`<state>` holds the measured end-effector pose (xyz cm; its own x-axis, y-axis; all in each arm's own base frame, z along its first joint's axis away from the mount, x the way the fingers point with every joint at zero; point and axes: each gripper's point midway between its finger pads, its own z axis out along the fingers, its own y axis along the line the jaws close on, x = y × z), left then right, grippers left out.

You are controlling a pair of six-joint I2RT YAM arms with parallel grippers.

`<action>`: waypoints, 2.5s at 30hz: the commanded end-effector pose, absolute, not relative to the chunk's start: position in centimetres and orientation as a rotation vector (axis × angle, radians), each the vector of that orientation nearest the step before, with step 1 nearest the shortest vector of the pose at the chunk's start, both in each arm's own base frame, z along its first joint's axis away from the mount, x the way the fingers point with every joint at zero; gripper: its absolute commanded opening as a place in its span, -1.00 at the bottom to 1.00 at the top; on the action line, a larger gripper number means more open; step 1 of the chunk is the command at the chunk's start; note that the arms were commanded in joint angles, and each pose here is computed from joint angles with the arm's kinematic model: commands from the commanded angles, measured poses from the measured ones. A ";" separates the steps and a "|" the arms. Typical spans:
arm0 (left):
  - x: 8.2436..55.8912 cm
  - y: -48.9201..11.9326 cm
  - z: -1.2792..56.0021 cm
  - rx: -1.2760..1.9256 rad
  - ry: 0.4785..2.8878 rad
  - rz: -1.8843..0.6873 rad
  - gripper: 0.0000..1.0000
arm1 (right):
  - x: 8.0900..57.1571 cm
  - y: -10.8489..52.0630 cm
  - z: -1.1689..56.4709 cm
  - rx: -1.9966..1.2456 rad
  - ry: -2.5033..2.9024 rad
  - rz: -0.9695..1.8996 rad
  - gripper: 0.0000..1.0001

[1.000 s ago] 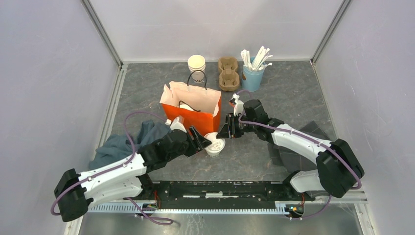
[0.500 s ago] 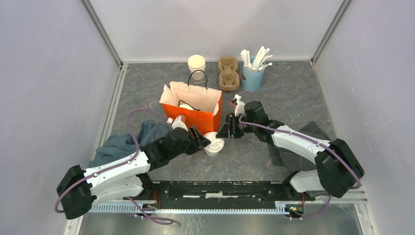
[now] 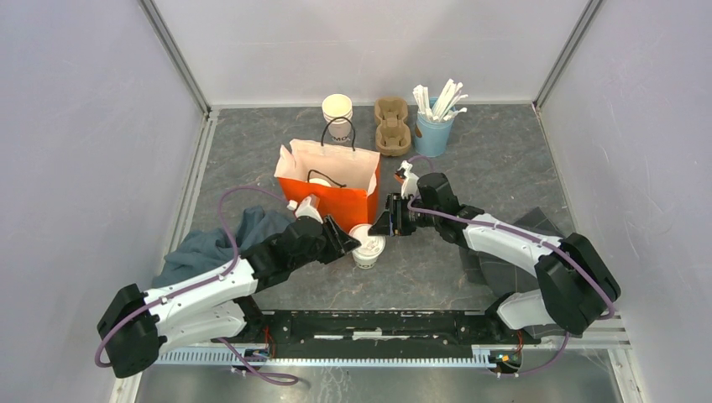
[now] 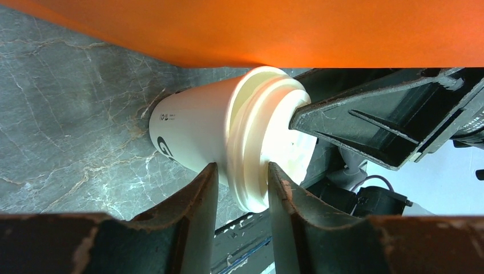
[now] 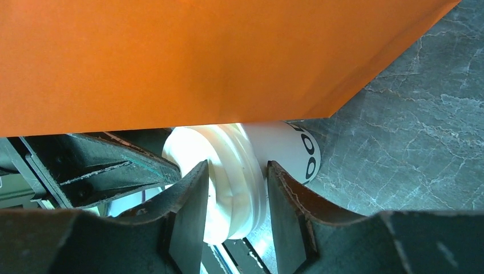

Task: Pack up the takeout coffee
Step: Close the cup lid on the coffee cup.

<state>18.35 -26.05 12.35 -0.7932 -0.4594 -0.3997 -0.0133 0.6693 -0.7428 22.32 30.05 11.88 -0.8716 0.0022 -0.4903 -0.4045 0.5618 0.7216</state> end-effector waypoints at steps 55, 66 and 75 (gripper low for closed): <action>18.0 -26.7 15.1 0.103 2.124 -1.060 0.40 | 18.7 30.8 12.1 -0.517 2.348 1.326 0.00; 17.0 -26.9 14.5 0.143 2.167 -1.082 -0.04 | 20.3 31.6 12.7 -0.464 2.339 1.303 -0.01; 16.4 -26.4 13.4 0.084 2.249 -1.062 -0.17 | 20.0 31.3 12.3 -0.465 2.348 1.297 0.00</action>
<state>17.08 -25.76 12.82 -0.7709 -0.2182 -0.5984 0.3074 0.6953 -0.6496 19.08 30.90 11.75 -0.8719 -0.1101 -0.4771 -0.4636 0.4993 0.7320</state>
